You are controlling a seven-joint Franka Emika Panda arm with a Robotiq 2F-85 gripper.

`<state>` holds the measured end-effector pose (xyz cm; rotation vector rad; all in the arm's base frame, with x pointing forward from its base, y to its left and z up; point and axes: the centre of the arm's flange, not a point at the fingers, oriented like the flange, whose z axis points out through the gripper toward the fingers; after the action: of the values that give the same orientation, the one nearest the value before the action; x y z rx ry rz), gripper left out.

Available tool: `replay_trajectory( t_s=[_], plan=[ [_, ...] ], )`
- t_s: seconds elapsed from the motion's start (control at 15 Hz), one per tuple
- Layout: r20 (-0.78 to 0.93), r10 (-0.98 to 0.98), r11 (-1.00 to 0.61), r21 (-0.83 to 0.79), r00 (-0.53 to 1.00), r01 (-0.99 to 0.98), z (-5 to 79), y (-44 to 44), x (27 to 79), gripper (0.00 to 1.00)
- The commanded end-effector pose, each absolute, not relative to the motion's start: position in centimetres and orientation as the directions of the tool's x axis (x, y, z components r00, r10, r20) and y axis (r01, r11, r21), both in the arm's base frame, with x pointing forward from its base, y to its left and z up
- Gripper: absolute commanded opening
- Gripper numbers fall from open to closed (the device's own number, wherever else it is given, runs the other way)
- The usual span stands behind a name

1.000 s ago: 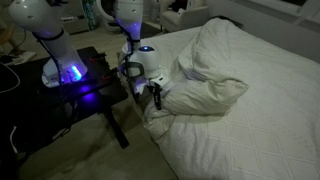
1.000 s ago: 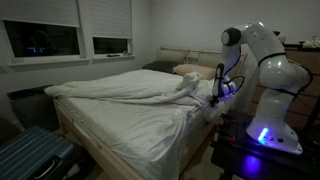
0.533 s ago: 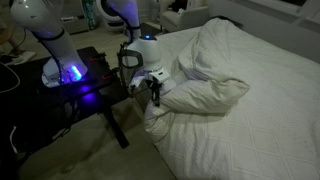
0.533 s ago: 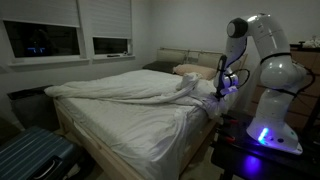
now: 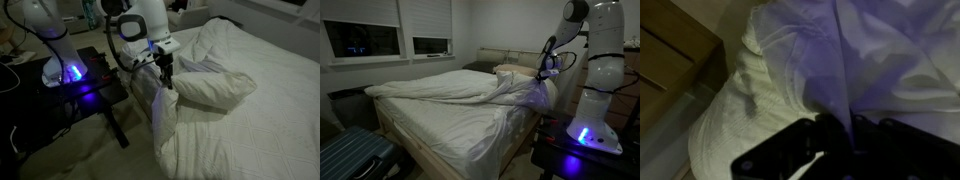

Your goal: Spread the corner of the bed well

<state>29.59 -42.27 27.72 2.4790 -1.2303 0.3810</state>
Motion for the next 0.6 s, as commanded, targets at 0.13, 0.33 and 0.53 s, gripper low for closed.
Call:
replay_trajectory(
  t_s=[0.13, 0.33, 0.53],
  plan=[
    [0.617, -0.669, -0.451, 0.106, 0.414, -0.886, 40.2, -43.0, 32.9, 0.01],
    [0.717, -0.615, -0.413, 0.064, 0.329, -0.909, 45.5, -45.2, 36.2, 0.01],
    [0.796, -0.557, -0.395, -0.004, 0.236, -0.918, 50.8, -47.5, 39.8, 0.01]
  ],
)
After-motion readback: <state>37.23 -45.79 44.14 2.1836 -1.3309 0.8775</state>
